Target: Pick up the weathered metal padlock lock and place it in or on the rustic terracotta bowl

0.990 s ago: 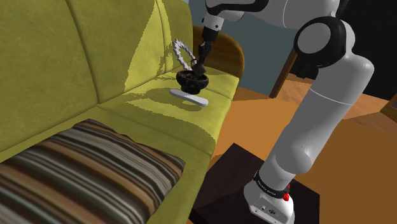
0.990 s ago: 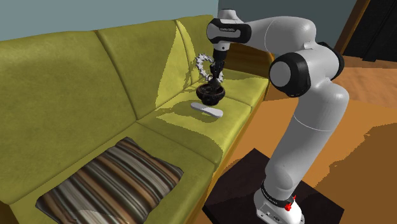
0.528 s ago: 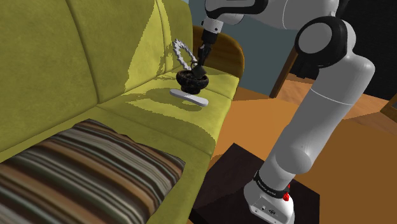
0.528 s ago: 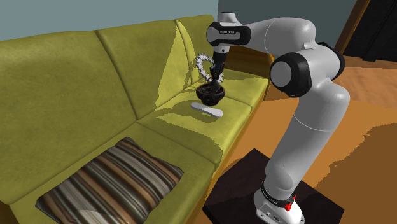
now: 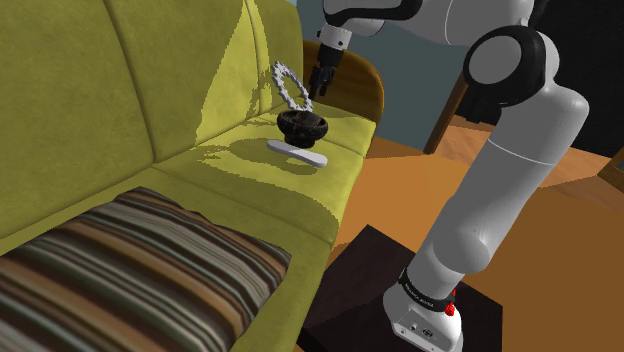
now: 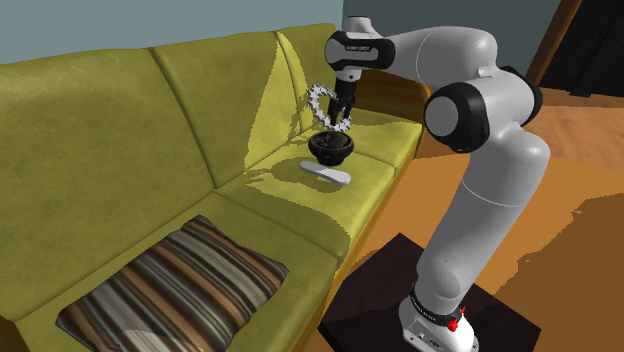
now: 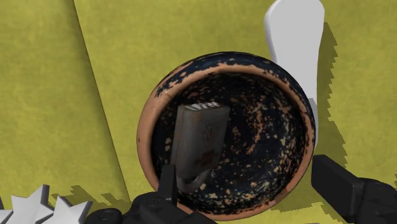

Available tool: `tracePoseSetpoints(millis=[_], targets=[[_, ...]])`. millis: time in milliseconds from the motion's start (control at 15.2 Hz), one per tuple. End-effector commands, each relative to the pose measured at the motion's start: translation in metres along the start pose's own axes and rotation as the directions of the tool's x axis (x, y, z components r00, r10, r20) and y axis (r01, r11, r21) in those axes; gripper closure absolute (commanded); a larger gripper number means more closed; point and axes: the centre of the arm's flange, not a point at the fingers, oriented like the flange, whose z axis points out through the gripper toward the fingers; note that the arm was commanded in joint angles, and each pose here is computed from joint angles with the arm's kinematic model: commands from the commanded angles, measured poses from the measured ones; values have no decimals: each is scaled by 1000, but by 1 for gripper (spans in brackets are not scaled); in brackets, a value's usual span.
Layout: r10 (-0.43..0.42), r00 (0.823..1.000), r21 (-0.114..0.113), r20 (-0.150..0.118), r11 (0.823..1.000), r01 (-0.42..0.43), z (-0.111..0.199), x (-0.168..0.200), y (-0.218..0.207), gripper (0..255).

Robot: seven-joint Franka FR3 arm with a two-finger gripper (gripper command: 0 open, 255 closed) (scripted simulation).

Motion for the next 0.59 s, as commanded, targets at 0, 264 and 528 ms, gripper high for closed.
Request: tracePoseSetpoints(millis=[0, 264, 528], targets=[[0, 1000, 0, 0, 1000, 0, -19, 0, 0, 0], [0, 1000, 0, 0, 1000, 0, -43, 0, 0, 0], [0, 1000, 0, 0, 1000, 0, -43, 0, 0, 0]])
